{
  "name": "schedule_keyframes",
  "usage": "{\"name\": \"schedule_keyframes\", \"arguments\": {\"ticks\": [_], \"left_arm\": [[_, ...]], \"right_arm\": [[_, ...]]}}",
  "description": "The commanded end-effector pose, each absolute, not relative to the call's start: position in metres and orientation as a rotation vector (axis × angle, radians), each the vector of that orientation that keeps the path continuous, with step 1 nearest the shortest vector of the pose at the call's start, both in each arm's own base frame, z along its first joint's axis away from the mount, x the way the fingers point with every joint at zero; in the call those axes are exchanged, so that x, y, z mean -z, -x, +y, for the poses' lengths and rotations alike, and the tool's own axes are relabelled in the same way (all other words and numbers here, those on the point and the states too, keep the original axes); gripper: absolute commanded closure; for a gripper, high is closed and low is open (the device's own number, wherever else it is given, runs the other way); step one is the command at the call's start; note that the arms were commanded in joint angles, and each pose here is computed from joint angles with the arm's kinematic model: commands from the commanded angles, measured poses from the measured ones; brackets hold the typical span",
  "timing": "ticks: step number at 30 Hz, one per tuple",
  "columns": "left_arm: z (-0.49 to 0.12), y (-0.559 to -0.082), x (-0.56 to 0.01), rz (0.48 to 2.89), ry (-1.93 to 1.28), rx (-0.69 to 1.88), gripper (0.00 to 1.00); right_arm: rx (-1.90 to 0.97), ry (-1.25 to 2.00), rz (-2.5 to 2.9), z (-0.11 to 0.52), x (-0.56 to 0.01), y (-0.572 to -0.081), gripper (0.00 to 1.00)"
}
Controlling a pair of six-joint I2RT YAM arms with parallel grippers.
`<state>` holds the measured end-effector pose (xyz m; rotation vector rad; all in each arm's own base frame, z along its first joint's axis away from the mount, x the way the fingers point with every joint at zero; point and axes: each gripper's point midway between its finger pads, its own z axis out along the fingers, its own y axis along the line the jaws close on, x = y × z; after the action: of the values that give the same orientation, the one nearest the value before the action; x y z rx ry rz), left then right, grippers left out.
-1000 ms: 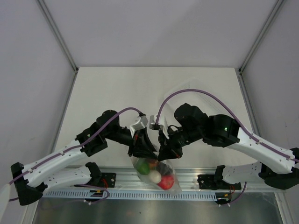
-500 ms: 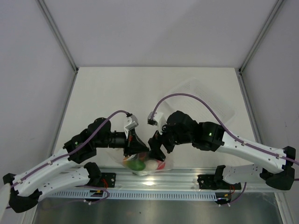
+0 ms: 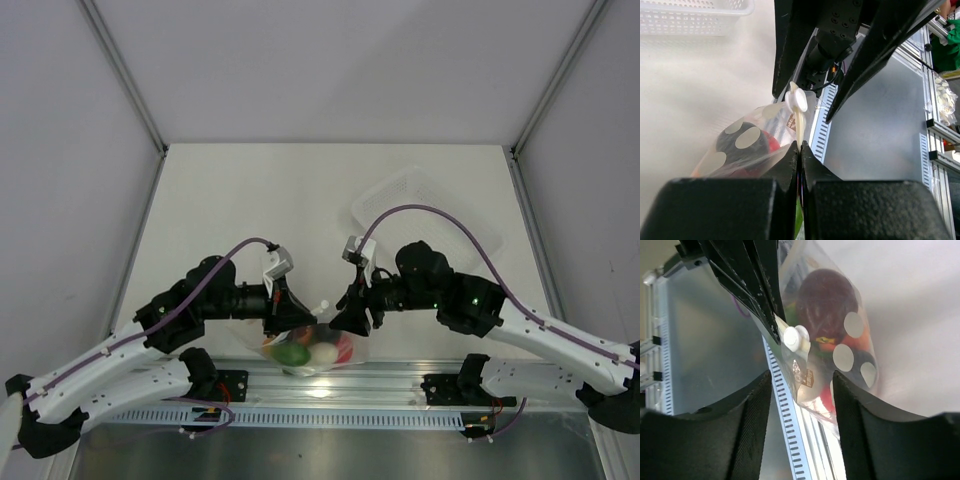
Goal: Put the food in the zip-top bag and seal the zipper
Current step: Zip the zipper food storage bag at the center of the board.
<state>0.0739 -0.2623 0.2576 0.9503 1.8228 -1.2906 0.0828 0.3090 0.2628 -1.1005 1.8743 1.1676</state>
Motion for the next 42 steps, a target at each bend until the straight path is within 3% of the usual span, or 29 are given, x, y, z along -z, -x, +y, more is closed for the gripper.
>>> {"name": "schedule_keyframes", "arguments": {"ticks": [1,12,14,15,17,20,23,24,27,30,34,42], "left_arm": [[-0.263,-0.074,-0.266,1.793,-0.917,1.309,0.99],[-0.264,-0.070,-0.269,1.767,-0.931,1.340,0.99],[-0.264,-0.070,-0.269,1.768,-0.930,1.341,0.99],[-0.264,-0.070,-0.267,1.772,-0.930,1.342,0.99],[-0.264,-0.070,-0.268,1.770,-0.927,1.342,0.99],[-0.262,-0.070,-0.267,1.773,-0.907,1.342,0.99],[-0.259,-0.076,-0.270,1.775,-0.857,1.316,0.69],[-0.258,-0.080,-0.272,1.778,-0.822,1.302,0.50],[-0.252,-0.084,-0.281,1.765,-0.759,1.288,0.26],[-0.248,-0.091,-0.293,1.723,-0.705,1.271,0.19],[-0.251,-0.089,-0.306,1.670,-0.706,1.306,0.20],[-0.271,-0.083,-0.302,1.698,-0.767,1.399,0.32]], "right_arm": [[-1.332,1.124,1.739,0.319,-0.288,-0.074,0.47],[-1.435,1.127,1.742,0.329,-0.288,-0.080,0.53],[-1.447,1.142,1.751,0.331,-0.283,-0.079,0.64],[-1.460,1.155,1.752,0.332,-0.282,-0.077,0.80],[-1.459,1.158,1.769,0.333,-0.278,-0.077,1.00],[-1.449,1.145,1.778,0.332,-0.277,-0.078,1.00],[-1.412,1.094,1.792,0.330,-0.276,-0.086,1.00],[-1.408,1.088,1.785,0.329,-0.277,-0.086,1.00],[-1.382,1.087,1.796,0.328,-0.274,-0.086,1.00],[-1.353,1.092,1.815,0.329,-0.268,-0.085,1.00],[-1.354,1.096,1.805,0.330,-0.269,-0.083,1.00],[-1.374,1.136,1.739,0.329,-0.279,-0.072,1.00]]}}
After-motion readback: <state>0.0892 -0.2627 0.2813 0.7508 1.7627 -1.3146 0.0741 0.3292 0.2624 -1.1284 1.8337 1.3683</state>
